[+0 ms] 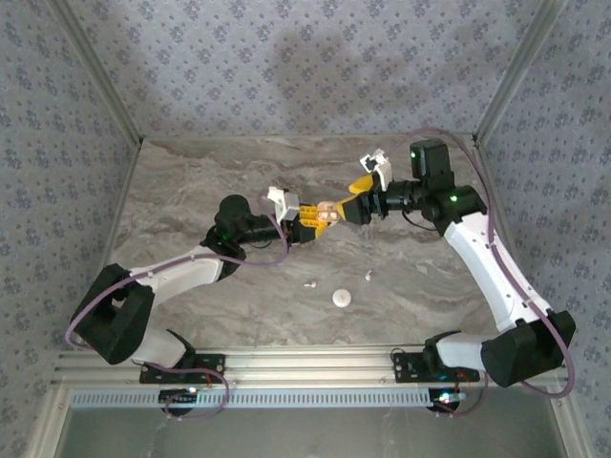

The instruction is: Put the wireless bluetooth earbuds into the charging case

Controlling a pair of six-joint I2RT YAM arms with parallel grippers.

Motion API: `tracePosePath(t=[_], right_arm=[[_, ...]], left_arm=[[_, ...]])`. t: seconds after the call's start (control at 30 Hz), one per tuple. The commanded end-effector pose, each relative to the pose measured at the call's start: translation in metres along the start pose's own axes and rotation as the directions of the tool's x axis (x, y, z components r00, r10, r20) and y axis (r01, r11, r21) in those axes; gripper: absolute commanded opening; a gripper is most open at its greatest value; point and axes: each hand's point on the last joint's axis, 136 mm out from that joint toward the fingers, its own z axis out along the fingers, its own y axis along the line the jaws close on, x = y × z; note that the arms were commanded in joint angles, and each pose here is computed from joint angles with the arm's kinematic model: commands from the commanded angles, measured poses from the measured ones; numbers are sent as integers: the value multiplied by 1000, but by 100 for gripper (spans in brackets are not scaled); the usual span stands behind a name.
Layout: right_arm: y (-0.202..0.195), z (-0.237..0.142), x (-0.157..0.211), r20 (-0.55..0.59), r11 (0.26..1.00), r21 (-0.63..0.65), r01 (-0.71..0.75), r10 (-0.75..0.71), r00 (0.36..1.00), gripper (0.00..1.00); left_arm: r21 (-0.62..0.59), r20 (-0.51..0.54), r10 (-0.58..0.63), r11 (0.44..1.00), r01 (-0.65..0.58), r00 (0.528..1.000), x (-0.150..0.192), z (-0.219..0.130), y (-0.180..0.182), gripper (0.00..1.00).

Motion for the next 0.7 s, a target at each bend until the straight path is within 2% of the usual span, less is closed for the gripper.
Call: tracePosePath(t=[0.0,0.4,0.53,0.67], right_arm=[[6,7,-7,3,994,-96,-49,50,999,82],[27,30,2,-81,937,-313,-153,134,988,81],[48,17,9,-93,911,-380,-162,137,986,73],[54,3,13,-69,921,-358,-154,139,988,65]], left_arm=[[48,22,76,996,-77,997,-20,0,-12,11],[48,13,100,994,-100,995,-26,0,-13,11],[9,13,73,997,-73,997,-27,0,-5,11],[-26,17,17,1000,-17,1000,-30,-2,5,11]])
